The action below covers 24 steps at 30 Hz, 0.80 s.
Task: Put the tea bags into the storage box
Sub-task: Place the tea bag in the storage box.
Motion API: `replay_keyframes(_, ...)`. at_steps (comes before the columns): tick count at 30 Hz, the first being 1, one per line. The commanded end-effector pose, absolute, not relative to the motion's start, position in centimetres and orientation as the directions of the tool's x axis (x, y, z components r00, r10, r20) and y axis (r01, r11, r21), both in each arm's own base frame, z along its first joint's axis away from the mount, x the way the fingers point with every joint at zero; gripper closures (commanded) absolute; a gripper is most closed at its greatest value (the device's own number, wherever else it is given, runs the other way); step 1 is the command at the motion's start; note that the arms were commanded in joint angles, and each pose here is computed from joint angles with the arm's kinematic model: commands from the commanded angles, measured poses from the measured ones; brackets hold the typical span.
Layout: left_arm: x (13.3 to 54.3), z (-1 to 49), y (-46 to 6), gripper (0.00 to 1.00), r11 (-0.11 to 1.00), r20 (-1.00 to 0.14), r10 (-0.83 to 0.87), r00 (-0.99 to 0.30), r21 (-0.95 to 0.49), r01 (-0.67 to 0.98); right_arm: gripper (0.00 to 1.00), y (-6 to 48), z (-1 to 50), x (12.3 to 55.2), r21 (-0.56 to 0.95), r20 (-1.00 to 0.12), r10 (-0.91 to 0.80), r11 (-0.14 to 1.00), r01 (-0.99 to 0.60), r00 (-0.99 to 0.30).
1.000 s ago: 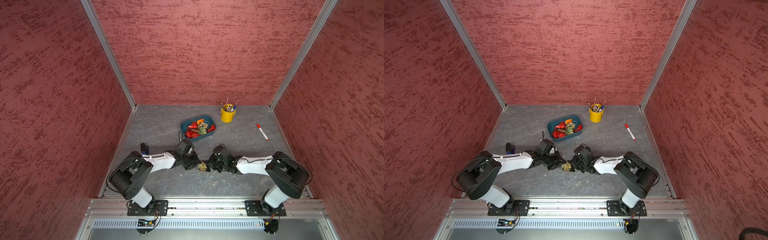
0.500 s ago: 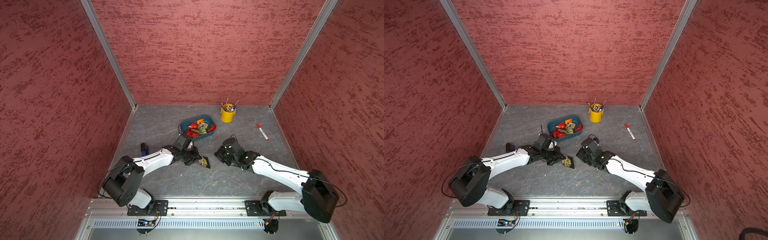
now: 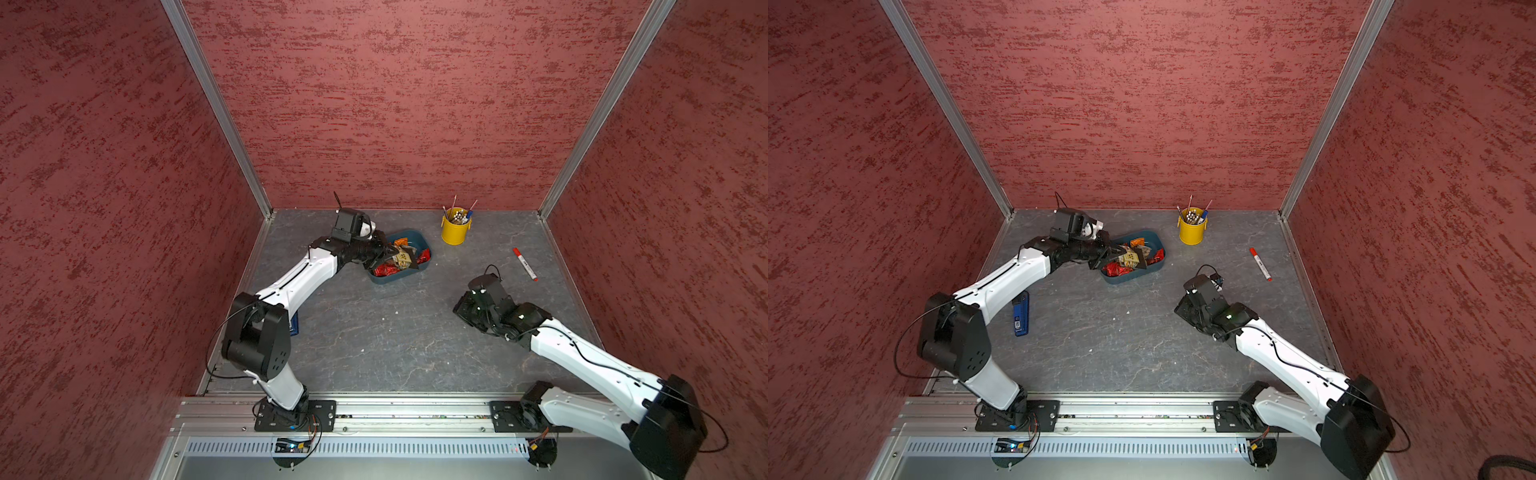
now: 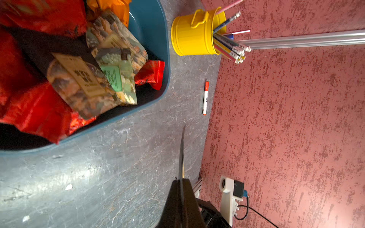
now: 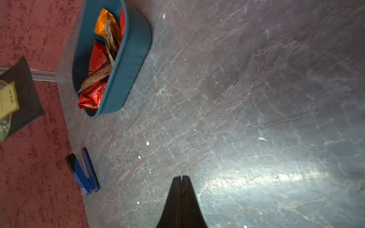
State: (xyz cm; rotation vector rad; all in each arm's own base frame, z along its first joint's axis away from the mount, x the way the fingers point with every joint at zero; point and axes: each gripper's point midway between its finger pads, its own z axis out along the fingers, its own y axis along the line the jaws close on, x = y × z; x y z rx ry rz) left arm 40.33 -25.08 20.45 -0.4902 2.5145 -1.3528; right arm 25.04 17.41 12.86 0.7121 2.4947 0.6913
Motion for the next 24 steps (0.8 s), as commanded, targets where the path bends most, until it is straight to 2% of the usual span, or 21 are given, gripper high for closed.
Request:
replay_keyframes(1, 42.6, 18.8, -24.7, 1.0, 0.497, -0.018, -0.394, -0.919, -0.845, -0.197, 1.0, 16.1, 12.2, 24.6, 0.535, -0.3, 0.575, 0.762, 0.365, -0.761)
replay_keyframes(7, 46.9, 15.7, -24.7, 1.0, 0.488, 0.013, -0.408, -0.913, -0.842, -0.23, 1.0, 15.3, 12.4, 24.6, 0.516, -0.31, 0.571, 0.773, 0.37, -0.76)
replay_keyframes(13, 49.2, 13.5, -23.3, 1.0, 0.505, 0.019, -0.435, -0.9, -0.823, -0.261, 1.0, 14.8, 12.6, 24.8, 0.514, -0.311, 0.574, 0.772, 0.374, -0.757)
replay_keyframes(15, 49.4, 13.3, -22.9, 0.78, 0.513, 0.013, -0.438, -0.899, -0.817, -0.262, 1.0, 14.7, 12.5, 24.8, 0.512, -0.309, 0.575, 0.772, 0.377, -0.758)
replay_keyframes(17, 49.5, 13.3, -22.2, 0.41, 0.523, 0.002, -0.445, -0.895, -0.811, -0.262, 1.0, 14.7, 12.5, 24.8, 0.513, -0.308, 0.576, 0.771, 0.377, -0.757)
replay_keyframes(19, 49.6, 13.6, -21.3, 0.24, 0.537, -0.02, -0.463, -0.886, -0.801, -0.263, 1.0, 14.7, 12.5, 25.0, 0.511, -0.311, 0.576, 0.772, 0.378, -0.756)
replay_keyframes(20, 49.6, 13.8, -21.0, 0.06, 0.54, -0.029, -0.469, -0.883, -0.8, -0.26, 1.0, 14.7, 12.6, 25.0, 0.512, -0.312, 0.575, 0.773, 0.376, -0.757)
replay_keyframes(21, 49.6, 14.3, -20.6, 0.0, 0.538, -0.036, -0.477, -0.878, -0.802, -0.259, 1.0, 14.7, 12.7, 25.1, 0.511, -0.315, 0.572, 0.774, 0.372, -0.757)
replay_keyframes(24, 49.2, 16.4, -19.6, 0.0, 0.544, -0.077, -0.486, -0.871, -0.806, -0.233, 1.0, 14.7, 13.1, 25.4, 0.504, -0.331, 0.56, 0.785, 0.36, -0.759)
